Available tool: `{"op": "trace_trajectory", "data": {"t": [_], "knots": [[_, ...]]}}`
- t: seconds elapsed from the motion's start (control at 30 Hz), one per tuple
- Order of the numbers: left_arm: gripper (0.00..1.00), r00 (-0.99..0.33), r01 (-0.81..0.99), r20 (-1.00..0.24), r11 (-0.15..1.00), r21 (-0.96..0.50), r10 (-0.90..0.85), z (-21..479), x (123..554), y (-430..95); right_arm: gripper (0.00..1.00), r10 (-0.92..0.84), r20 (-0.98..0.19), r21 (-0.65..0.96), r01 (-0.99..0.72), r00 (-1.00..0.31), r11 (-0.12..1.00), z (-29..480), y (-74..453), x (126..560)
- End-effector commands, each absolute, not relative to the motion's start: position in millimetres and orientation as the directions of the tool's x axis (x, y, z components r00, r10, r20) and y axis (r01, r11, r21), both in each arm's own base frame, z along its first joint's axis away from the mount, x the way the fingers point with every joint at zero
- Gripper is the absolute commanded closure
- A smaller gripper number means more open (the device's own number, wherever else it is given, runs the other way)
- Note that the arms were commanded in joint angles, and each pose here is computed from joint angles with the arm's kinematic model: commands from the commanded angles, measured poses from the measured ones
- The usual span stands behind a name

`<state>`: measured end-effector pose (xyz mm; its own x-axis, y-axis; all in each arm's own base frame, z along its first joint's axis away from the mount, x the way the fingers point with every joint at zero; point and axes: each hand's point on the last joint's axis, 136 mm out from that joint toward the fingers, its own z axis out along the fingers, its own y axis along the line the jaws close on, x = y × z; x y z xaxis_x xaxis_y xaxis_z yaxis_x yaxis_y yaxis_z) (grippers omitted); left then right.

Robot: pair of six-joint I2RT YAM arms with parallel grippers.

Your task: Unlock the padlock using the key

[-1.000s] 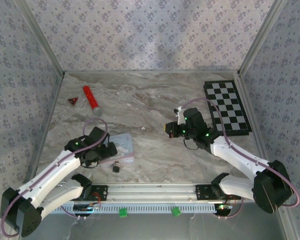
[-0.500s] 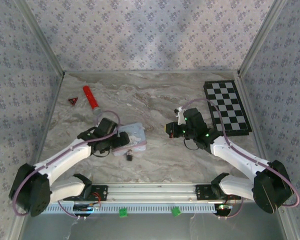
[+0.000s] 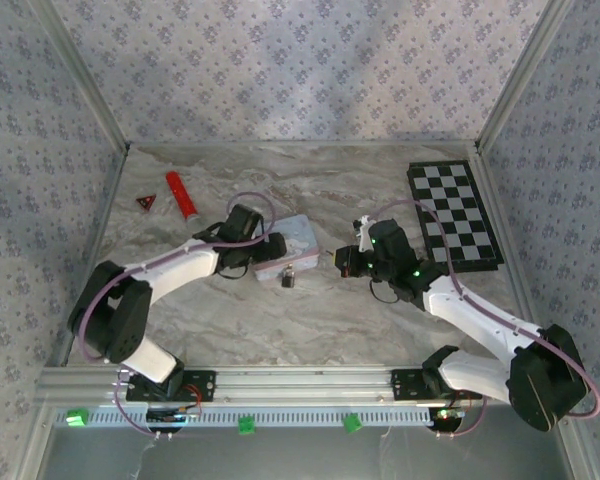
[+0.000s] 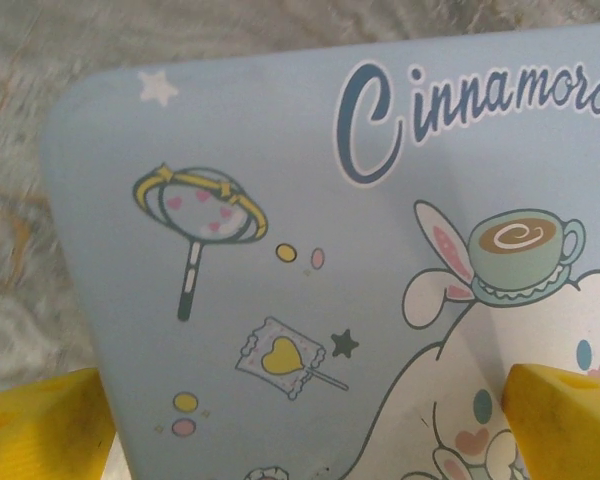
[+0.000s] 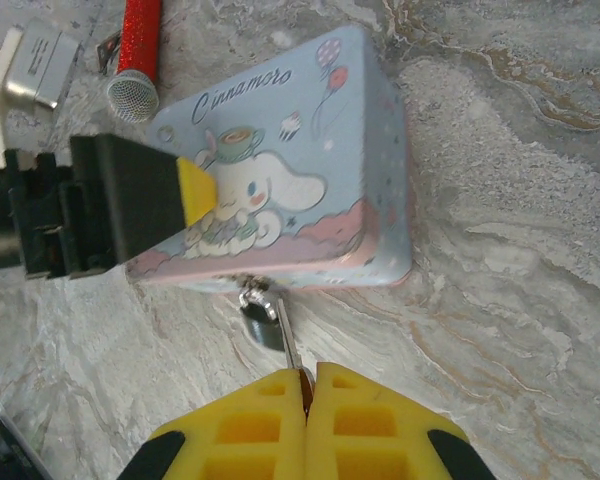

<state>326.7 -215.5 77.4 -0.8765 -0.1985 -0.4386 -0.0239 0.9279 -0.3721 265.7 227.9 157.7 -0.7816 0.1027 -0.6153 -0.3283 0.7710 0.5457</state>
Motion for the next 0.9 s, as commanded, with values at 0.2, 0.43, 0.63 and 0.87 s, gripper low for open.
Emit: {"op": "trace_trajectory", "data": {"t": [0.2,0.43,0.63,0.87], "knots": [[0.02,-0.857,0.023,-0.502,0.963,-0.269,-0.119,85.7,348.6,-205.8,1.00,0.135,-0.601,0.553,-0.288,-0.788,0.782,154.7,220.6,263.2],[0.00,-0.774,0.100,-0.621,0.944,-0.315,-0.125,132.4,316.6,-204.7,1.00,0.142,-0.605,0.552,-0.285,-0.783,0.783,153.2,219.1,262.9],[0.00,-0.744,0.258,-0.661,0.872,-0.417,-0.096,132.8,278.0,-228.9,1.00,0.137,-0.603,0.553,-0.288,-0.786,0.782,152.6,221.3,264.5],[0.07,-0.768,0.394,-0.640,0.784,-0.480,-0.006,117.7,245.7,-270.9,1.00,0.134,-0.608,0.551,-0.295,-0.782,0.781,156.2,221.9,264.2]]}}
